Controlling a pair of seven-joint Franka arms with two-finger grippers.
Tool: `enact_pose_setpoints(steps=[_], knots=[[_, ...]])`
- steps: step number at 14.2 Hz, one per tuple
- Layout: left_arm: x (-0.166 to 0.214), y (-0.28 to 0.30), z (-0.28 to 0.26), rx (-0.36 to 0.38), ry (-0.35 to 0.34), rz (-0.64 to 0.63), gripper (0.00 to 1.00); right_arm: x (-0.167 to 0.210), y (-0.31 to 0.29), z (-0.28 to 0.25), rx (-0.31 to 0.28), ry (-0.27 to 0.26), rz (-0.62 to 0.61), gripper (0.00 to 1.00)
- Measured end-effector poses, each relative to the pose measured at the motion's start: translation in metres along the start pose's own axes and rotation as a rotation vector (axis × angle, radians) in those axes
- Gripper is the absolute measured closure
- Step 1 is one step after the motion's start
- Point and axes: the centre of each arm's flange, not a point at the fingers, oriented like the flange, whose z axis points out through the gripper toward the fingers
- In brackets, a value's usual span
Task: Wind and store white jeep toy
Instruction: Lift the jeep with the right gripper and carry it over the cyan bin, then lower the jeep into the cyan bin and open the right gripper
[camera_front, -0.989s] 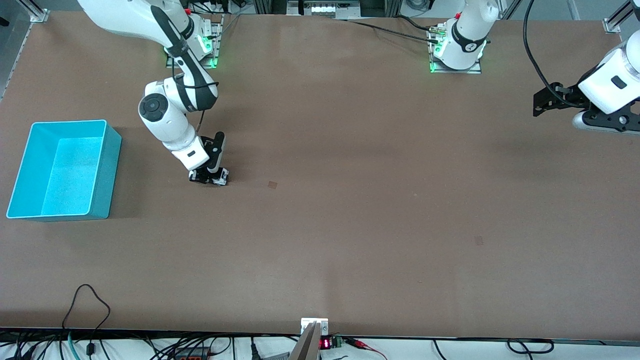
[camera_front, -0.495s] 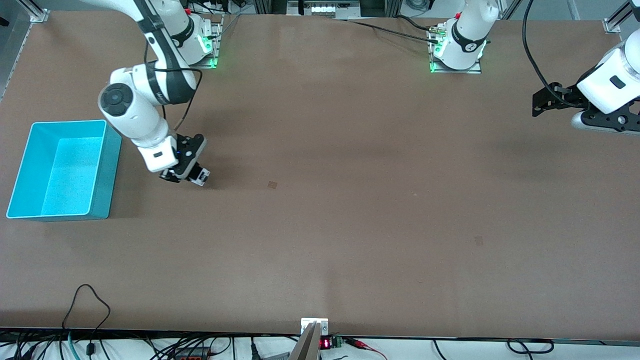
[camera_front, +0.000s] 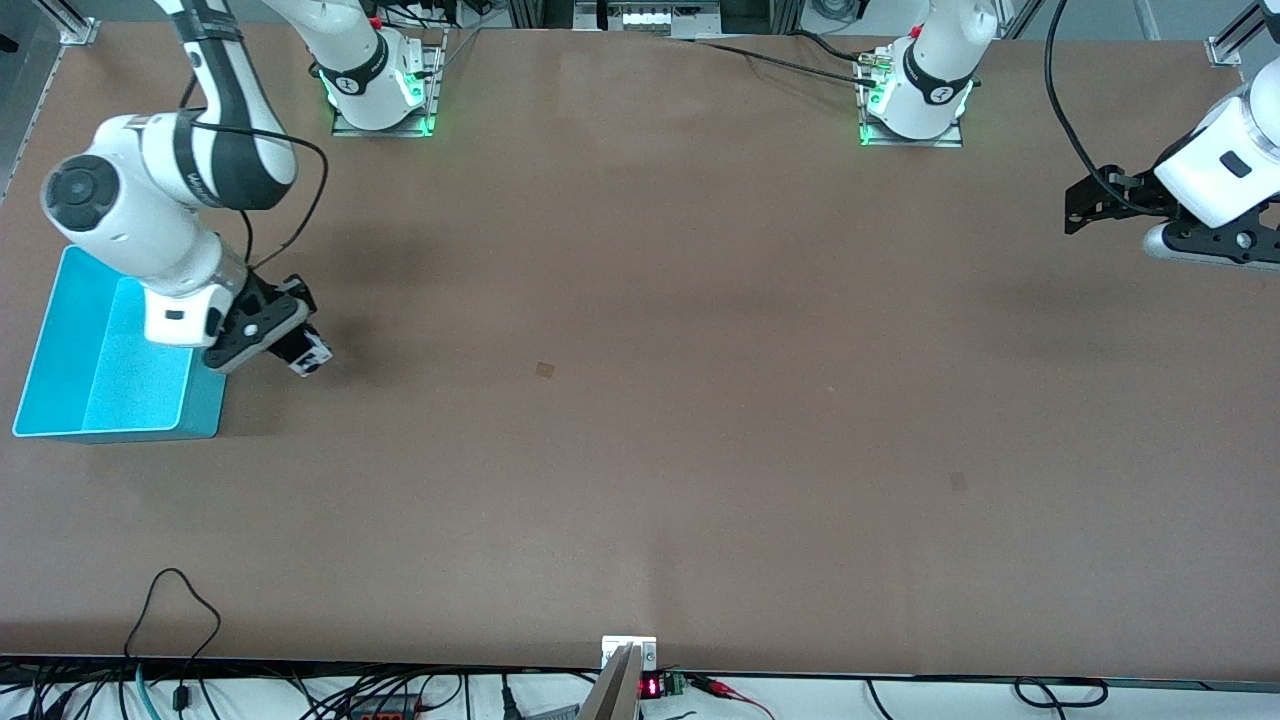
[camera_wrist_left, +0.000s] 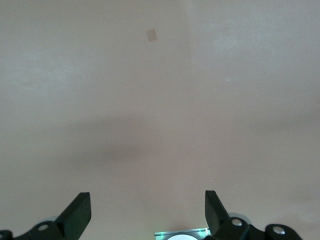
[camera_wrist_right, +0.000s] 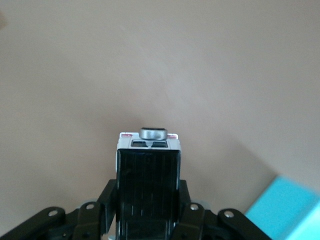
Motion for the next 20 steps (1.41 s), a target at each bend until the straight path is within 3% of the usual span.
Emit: enact_pose_setpoints(steps=[3,10,16,20], knots=[[0.000,0.000,0.000,0.000,0.000,0.000,0.00,-0.024,0.028,-0.003,-0.034,-0.039,0.107,0.49],[-0.001,0.007,0.000,0.001,-0.005,0.012,0.00,-0.095,0.117,-0.007,-0.109,-0.050,0.287,0.49],[-0.001,0.009,0.000,0.002,-0.007,0.016,0.00,-0.161,0.174,0.042,-0.103,-0.060,0.426,0.49],[0.000,0.010,0.000,0.000,-0.007,0.018,0.00,-0.184,0.192,0.081,-0.104,-0.051,0.469,0.49]])
